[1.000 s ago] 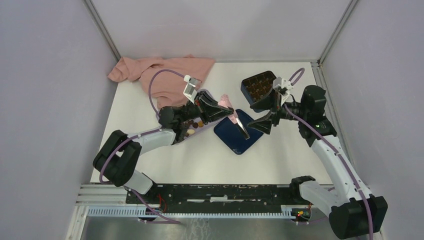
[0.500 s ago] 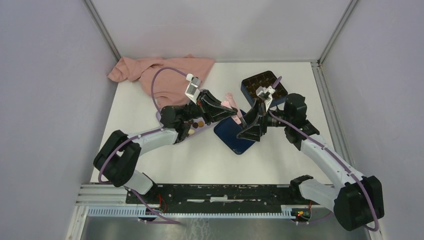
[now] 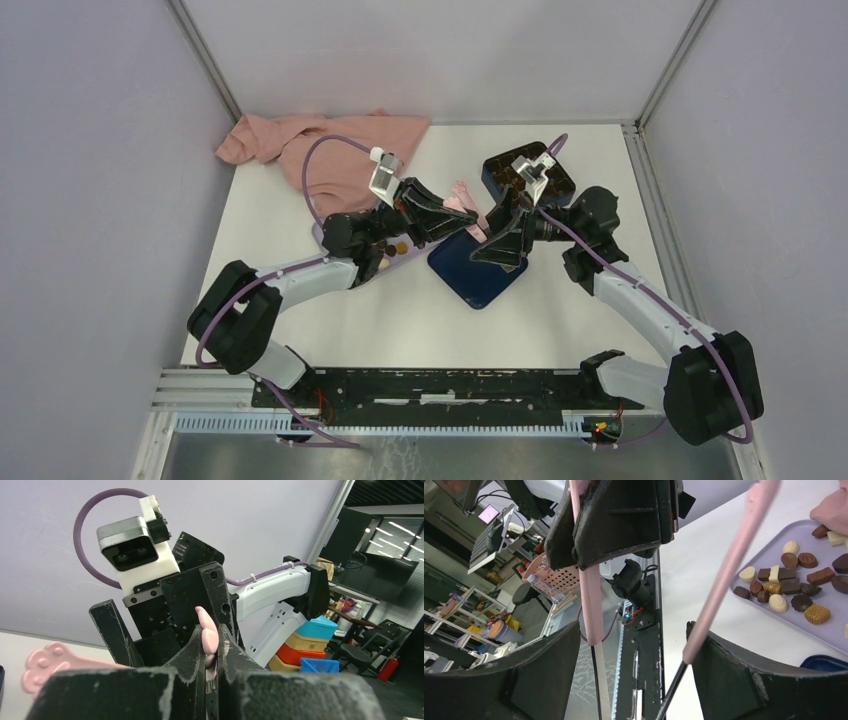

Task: Pack the chocolate
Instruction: Pick up the clamp from the center of the board.

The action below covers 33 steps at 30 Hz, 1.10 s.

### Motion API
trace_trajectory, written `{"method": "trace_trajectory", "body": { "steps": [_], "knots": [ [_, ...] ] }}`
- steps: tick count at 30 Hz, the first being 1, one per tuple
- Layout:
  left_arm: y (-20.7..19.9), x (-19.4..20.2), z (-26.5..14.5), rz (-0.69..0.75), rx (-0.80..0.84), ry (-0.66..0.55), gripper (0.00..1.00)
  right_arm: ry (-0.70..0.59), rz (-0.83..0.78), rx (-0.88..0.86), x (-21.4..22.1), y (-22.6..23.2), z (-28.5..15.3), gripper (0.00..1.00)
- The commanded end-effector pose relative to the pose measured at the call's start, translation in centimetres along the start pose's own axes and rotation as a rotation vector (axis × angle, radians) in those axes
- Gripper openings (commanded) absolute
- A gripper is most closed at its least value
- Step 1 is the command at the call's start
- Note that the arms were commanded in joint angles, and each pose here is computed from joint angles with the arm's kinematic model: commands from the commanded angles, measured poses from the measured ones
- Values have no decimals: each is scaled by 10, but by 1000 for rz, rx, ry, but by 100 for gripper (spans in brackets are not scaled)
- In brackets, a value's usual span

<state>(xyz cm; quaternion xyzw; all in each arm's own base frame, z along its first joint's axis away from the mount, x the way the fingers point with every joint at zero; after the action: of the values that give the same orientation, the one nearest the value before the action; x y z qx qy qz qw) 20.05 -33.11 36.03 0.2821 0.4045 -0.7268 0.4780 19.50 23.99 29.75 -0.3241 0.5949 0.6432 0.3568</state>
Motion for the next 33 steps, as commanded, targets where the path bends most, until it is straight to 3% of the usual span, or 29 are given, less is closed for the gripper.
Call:
{"method": "trace_trajectory", "body": {
  "steps": [1,8,11,19,28,33],
  "knots": [
    [-9,-21,5,136,50,-99,2,5,-119,-3,-18,9,3,83],
    [-6,-21,4,138,29,-103,2,12,-114,23,-23,3,7,80],
    [-5,-20,3,138,17,-100,2,13,-109,20,-25,1,9,68],
    [-3,-18,2,133,12,-99,2,-1,-116,-3,-29,7,8,50],
    [-1,-17,1,116,1,-108,3,0,-115,-12,-30,6,8,64],
    [1,-17,-2,125,-19,-124,2,-7,-110,-13,-32,8,8,64]
  ]
}}
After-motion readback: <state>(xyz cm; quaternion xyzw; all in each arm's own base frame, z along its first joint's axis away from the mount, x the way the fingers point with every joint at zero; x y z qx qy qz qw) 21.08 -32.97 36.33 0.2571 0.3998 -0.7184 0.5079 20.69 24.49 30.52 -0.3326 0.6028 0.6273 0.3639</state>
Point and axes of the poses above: each gripper's point midway between its finger pads, its own z axis out along the fingers, its own y axis along the line the jaws close on, x = y × z, the point moved 2 cm from there along -z, back along the fingers, and after that the axes turned 2 degrees about -z, right-handed, at the moved point
